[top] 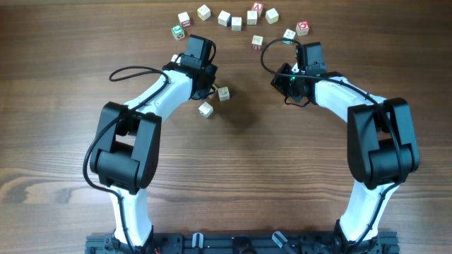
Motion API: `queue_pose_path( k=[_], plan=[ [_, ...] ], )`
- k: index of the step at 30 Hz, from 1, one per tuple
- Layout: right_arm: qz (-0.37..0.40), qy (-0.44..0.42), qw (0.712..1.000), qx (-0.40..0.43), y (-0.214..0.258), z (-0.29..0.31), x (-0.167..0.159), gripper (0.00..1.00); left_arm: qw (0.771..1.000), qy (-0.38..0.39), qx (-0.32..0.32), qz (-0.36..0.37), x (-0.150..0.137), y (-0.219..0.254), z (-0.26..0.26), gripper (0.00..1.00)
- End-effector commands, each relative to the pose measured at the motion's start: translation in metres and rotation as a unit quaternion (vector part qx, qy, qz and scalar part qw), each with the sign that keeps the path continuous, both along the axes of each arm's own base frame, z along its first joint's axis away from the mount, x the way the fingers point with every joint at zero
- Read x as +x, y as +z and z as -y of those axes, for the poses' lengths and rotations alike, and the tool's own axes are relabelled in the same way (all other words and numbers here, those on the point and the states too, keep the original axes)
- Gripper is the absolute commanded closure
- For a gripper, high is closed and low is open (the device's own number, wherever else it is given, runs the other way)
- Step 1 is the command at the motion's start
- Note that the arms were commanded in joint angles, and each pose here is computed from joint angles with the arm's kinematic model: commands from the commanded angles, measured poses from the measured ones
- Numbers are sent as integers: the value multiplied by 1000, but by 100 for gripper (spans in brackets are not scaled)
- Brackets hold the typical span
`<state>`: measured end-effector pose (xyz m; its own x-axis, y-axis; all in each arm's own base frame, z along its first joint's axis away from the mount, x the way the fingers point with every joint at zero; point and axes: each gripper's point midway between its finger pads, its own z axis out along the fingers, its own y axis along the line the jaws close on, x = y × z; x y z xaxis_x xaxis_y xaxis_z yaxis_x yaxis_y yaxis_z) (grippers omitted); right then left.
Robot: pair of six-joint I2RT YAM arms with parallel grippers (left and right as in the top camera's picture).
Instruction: Form a circle
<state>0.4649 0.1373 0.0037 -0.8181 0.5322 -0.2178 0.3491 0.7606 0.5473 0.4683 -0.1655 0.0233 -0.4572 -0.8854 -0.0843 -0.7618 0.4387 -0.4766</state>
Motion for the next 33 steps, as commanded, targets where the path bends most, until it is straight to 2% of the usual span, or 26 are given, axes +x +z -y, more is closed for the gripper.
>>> queue_pose_path(
  k=[1,7,13,15,17,18,19,21,22,23,24,27,30,33],
  plan=[
    [12,-4,1000,1,12,3,3,95,1000,6,6,0,3,-3,-2,96],
    [12,-4,1000,1,12,3,3,95,1000,10,5,6,7,-2,-4,95],
    [16,4,1000,-4,11,3,3,96,998,45,-1,35,28,12,-40,96],
    [16,5,1000,-4,12,3,3,95,998,56,-4,18,22,16,-55,96],
    [16,4,1000,-3,12,3,4,93,998,53,12,-16,4,22,-74,96],
    [16,4,1000,-3,12,3,4,92,999,38,17,-26,-3,25,-78,92],
    [16,4,1000,-3,12,3,4,91,999,19,17,-39,-12,30,-80,82],
    [16,4,1000,-3,12,3,4,87,996,-52,26,-61,-33,39,-77,35],
    [16,4,1000,-3,12,3,4,86,994,-77,34,-70,-41,41,-77,20],
    [17,4,1000,-3,12,3,4,86,991,-102,43,-79,-49,41,-76,13],
    [17,4,1000,-3,12,3,4,85,986,-135,56,-85,-56,41,-74,8],
    [18,4,1000,-2,12,3,4,83,957,-261,99,-79,-66,38,-62,6],
    [18,4,1000,-2,12,3,4,83,911,-385,141,-44,-68,39,-38,7],
    [18,3,1000,-3,12,3,4,83,868,-459,189,-8,-66,34,-17,8]
  ],
)
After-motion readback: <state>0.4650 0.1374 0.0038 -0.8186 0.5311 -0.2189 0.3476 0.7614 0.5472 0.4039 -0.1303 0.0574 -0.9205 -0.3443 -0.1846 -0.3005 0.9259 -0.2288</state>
